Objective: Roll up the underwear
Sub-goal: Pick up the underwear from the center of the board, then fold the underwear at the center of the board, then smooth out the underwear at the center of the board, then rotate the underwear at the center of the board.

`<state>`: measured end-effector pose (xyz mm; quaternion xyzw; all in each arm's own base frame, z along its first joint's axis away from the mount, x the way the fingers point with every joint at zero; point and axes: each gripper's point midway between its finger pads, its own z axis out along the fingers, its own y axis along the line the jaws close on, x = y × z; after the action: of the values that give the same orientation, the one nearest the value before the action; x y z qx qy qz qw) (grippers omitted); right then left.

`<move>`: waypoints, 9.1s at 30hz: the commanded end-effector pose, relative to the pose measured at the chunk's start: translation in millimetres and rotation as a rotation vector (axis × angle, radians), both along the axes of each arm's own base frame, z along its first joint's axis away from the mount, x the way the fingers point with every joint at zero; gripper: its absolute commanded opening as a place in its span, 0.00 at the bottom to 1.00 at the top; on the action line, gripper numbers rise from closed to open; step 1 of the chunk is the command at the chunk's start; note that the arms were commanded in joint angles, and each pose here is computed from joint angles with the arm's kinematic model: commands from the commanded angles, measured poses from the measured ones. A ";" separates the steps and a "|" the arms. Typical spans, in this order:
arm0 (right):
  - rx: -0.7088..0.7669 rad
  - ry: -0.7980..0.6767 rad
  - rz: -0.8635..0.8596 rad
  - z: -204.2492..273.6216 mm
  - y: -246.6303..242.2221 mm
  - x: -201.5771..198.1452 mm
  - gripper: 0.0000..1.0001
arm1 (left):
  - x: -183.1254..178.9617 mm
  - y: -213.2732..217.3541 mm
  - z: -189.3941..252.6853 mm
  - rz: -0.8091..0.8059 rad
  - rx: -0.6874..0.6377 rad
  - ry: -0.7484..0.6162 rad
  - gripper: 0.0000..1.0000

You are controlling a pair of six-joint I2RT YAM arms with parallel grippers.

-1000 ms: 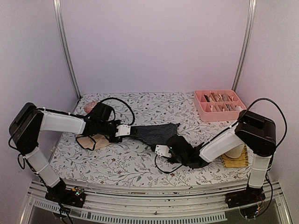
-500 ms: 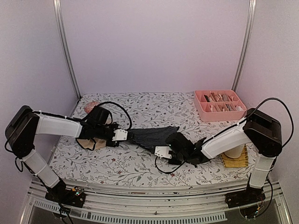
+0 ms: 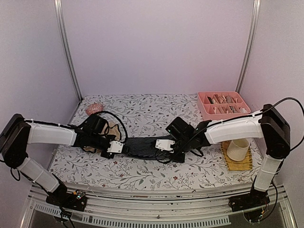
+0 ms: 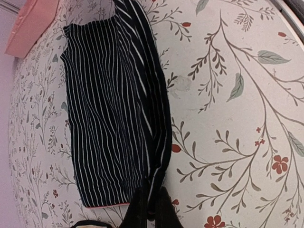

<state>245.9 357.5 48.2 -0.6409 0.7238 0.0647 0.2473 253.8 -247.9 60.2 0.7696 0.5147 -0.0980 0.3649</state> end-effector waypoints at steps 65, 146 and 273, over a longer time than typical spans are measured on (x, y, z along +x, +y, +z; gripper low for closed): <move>-0.046 0.038 -0.245 0.6 -34.4 158.4 0.37 | 189.9 5.9 -16.6 0.483 0.029 0.135 0.28; 0.125 -0.209 -0.268 38.5 -21.1 136.0 0.58 | 171.7 -39.5 -35.9 0.564 -0.015 0.313 0.00; -0.032 -0.378 -0.732 55.0 -108.0 203.3 0.92 | 210.3 -30.6 93.6 0.681 -0.226 0.118 0.98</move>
<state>448.2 274.8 134.8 -0.3626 0.8277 -0.1150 0.4127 460.9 -288.7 109.7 0.5293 0.7512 -0.0825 0.3856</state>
